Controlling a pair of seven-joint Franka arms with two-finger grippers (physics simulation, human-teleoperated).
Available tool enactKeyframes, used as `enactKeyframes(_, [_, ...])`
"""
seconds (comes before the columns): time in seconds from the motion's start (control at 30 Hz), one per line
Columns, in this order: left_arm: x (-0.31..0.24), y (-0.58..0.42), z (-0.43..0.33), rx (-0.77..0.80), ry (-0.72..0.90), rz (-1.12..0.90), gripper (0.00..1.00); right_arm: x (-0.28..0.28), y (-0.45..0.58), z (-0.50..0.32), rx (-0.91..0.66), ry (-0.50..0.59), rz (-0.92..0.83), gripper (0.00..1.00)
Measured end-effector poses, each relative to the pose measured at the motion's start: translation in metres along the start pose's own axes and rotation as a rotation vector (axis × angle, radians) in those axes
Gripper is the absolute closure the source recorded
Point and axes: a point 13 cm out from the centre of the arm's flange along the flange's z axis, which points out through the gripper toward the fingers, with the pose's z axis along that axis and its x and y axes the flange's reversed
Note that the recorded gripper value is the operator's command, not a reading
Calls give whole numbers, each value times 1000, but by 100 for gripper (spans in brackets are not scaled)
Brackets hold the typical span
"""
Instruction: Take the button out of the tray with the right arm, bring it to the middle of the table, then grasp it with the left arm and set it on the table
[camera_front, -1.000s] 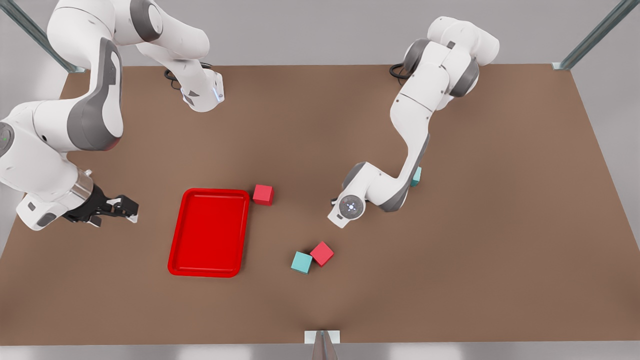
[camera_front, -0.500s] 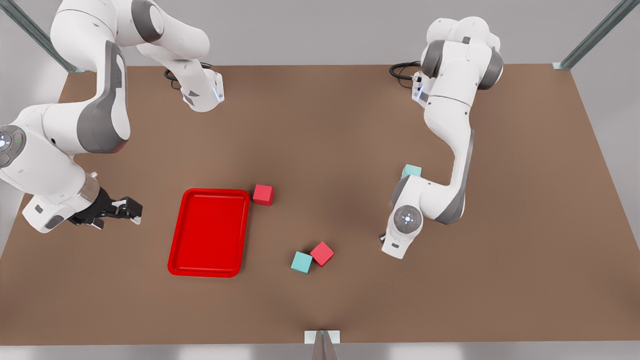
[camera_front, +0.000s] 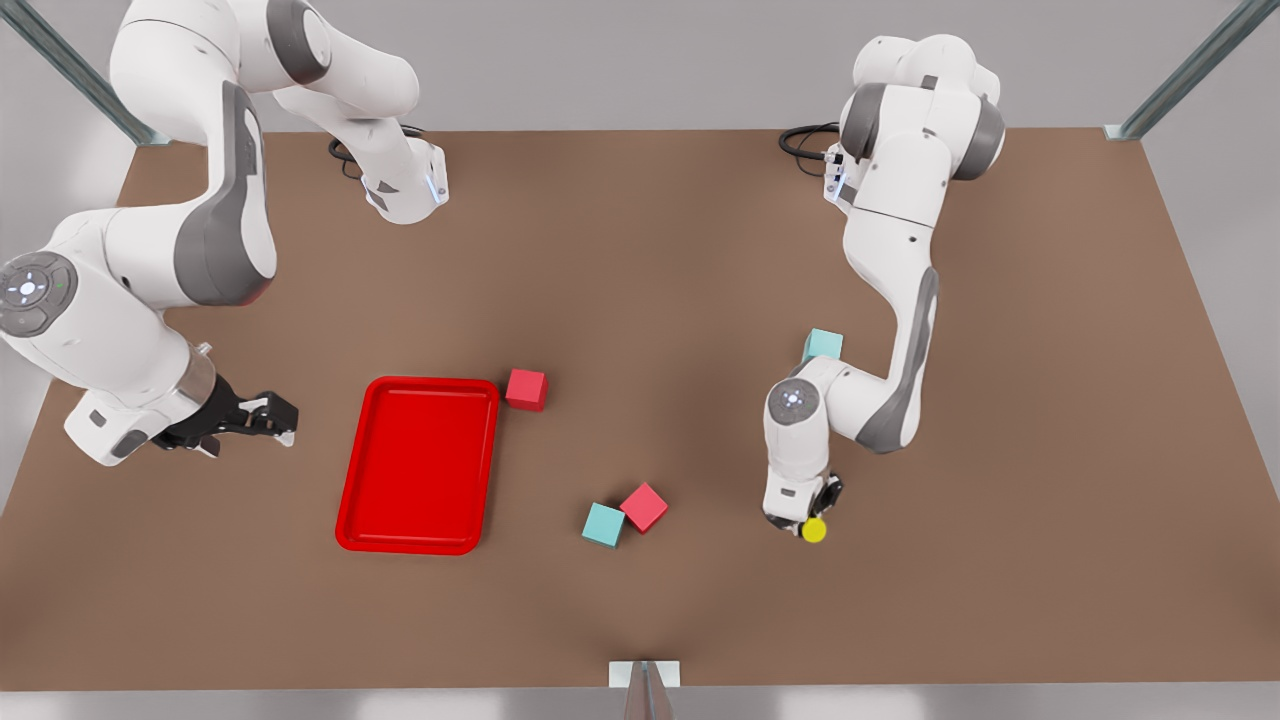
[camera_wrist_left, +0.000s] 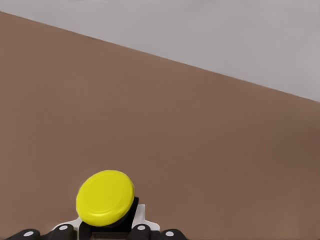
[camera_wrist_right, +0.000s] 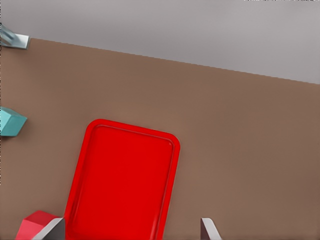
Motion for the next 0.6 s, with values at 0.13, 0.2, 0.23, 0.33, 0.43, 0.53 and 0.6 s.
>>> enactKeyframes(0.13, [0, -12, 4, 47, -27, -79, 59, -1, 8, -2, 12, -3, -16, 0])
enactKeyframes(0.2, [3, -17, 10, 59, -41, -101, 59, -1, 7, -3, 17, -5, -16, 0])
enactKeyframes(0.23, [5, -19, 14, 57, -58, -95, 59, -1, 3, -4, 21, -6, -11, 0])
enactKeyframes(0.33, [6, -23, 16, 64, -96, -99, 59, -2, 3, -4, 24, -8, -13, 0])
enactKeyframes(0.43, [11, -30, 16, 72, -112, -114, 59, -2, 7, -3, 24, -7, -19, 0])
enactKeyframes(0.53, [20, -30, 27, 65, -120, -123, 59, -2, 8, -3, 23, -8, -21, 0])
enactKeyframes(0.6, [24, -28, 34, 57, -126, -126, 59, -2, 9, -3, 23, -6, -21, 0])
